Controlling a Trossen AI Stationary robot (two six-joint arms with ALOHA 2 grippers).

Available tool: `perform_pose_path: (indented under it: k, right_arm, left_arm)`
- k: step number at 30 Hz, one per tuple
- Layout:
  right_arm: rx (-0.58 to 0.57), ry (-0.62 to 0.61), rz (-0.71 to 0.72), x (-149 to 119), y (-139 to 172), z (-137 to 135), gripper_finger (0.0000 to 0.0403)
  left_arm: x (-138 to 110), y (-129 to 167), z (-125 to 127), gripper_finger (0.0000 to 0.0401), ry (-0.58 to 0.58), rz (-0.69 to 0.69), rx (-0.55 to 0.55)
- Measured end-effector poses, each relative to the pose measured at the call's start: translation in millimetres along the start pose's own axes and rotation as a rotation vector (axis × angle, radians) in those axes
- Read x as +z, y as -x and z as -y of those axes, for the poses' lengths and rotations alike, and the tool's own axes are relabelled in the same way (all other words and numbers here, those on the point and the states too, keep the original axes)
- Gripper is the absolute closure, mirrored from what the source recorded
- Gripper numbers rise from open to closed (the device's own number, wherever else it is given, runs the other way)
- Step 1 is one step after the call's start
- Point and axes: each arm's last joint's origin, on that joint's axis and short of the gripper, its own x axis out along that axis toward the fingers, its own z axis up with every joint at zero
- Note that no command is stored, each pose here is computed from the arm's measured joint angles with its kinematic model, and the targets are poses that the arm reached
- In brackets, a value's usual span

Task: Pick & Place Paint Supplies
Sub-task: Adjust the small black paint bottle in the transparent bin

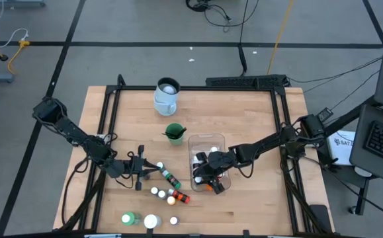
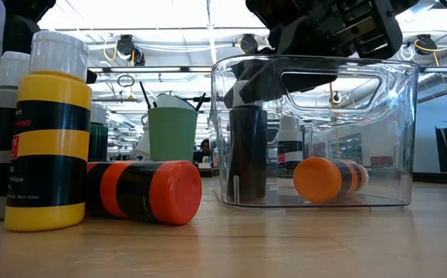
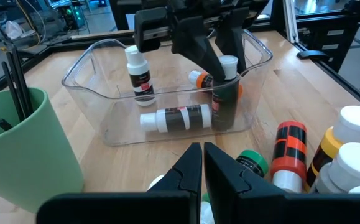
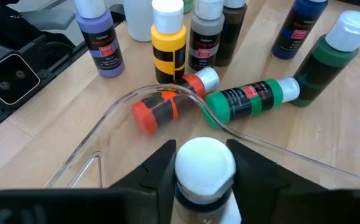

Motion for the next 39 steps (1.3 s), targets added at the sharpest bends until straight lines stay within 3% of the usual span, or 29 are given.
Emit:
perform_pose_path:
  k: [2,11,19,26,32,39]
  right_arm:
    - [0.000,0.002,0.000,0.0,0.0,0.0,0.0292]
    - [-0.012,-0.005,0.015,9.5,12.9,-1.1,0.0292]
    - [-0.199,0.039,-0.007,26.9,57.0,-3.8,0.0291]
    - [-0.263,-0.042,-0.015,4.1,79.2,18.1,0.0290]
    - [-0.348,-0.086,0.023,-19.7,81.1,42.9,0.0290]
    - [-0.369,-0.129,0.015,-30.8,86.4,56.8,0.0289]
  left_arm:
    - [0.0,0.0,0.0,0.0380,0.000,0.000,0.000]
    - [0.1,0.0,0.0,0.0380,0.001,0.001,0.000]
    - [0.1,0.0,0.0,0.0380,0.001,0.001,0.001]
    - [0.1,-0.1,-0.1,0.0380,0.003,0.001,0.001]
    - [0.0,0.0,-0.2,0.0380,0.002,0.001,0.003]
    - [0.0,0.0,-0.2,0.0380,0.000,0.000,0.003]
